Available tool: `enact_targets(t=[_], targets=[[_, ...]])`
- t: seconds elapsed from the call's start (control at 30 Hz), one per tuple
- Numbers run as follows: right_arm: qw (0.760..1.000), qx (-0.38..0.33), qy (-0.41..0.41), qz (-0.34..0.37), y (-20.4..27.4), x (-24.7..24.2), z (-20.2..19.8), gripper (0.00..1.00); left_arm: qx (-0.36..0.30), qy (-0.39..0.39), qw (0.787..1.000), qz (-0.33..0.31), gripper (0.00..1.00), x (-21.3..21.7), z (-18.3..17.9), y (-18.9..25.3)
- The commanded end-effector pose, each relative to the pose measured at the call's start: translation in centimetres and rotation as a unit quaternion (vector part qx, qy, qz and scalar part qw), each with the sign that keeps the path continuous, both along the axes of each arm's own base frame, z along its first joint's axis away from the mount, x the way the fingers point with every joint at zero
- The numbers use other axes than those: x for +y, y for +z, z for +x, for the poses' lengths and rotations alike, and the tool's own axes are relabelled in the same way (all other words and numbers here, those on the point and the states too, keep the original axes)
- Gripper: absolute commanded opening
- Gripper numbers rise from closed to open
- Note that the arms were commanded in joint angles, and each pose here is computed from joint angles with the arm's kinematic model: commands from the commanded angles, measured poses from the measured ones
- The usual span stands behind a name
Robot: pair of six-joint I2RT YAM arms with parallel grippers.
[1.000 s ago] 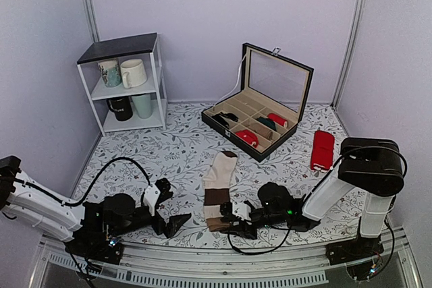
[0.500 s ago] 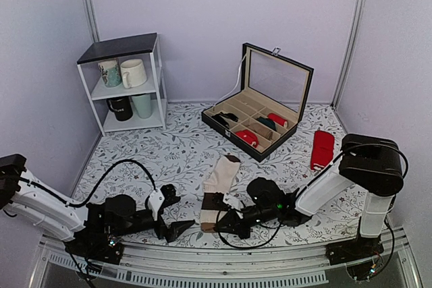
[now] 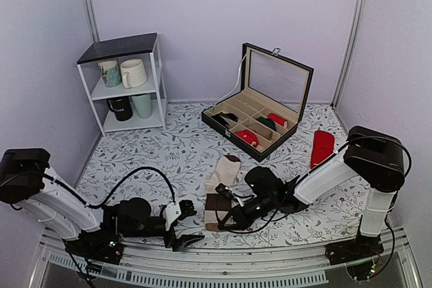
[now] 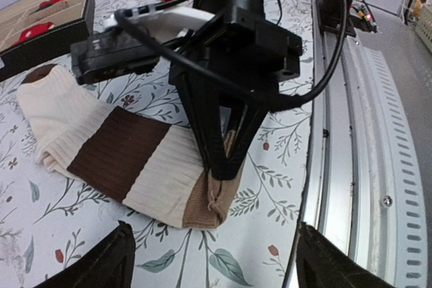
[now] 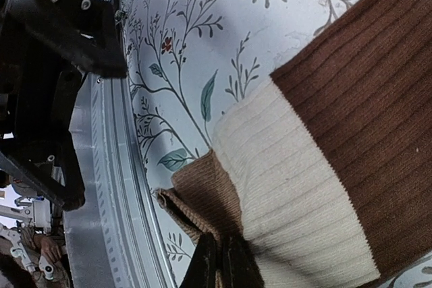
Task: Roll the socks
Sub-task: Roll a pair of socks at the center of the board.
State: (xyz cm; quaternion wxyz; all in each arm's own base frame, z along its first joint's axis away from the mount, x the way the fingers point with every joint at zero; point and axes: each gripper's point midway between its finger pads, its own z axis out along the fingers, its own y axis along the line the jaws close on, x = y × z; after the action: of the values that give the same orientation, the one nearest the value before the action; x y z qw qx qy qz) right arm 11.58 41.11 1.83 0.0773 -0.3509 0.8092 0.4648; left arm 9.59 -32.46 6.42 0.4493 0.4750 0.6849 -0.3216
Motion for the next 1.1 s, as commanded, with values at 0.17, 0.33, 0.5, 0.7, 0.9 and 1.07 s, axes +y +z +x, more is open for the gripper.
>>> enact_targets(t=[0.17,0.33,0.5,0.7,0.9,1.07], targets=[[0.99,0.097,-0.028,-0.103,-3.4,-3.0,-1.6,0.01,-0.004,-0.061,0.998,0.0,0.6,-3.1,-1.5,0.5],[0.989,0.103,-0.034,-0.102,-3.1,-3.1,-1.6,0.01,0.01,-0.058,0.998,0.025,0.71,-4.0,-1.2,-0.7],[0.989,0.101,-0.035,-0.102,-3.0,-3.1,-1.7,0.01,0.023,-0.032,0.998,0.045,0.7,-4.3,-0.1,-1.9],[0.989,0.103,-0.034,-0.099,-2.8,-3.1,-1.8,0.01,0.044,-0.024,0.997,0.064,0.59,-4.7,0.8,-3.2],[0.989,0.105,-0.032,-0.095,-2.7,-3.0,-1.8,0.01,0.049,-0.015,0.997,0.06,0.63,-4.7,1.3,-3.1],[0.989,0.104,-0.032,-0.097,-2.9,-3.3,-1.9,0.01,0.056,-0.009,0.998,0.034,0.64,-5.1,1.4,-2.6]])
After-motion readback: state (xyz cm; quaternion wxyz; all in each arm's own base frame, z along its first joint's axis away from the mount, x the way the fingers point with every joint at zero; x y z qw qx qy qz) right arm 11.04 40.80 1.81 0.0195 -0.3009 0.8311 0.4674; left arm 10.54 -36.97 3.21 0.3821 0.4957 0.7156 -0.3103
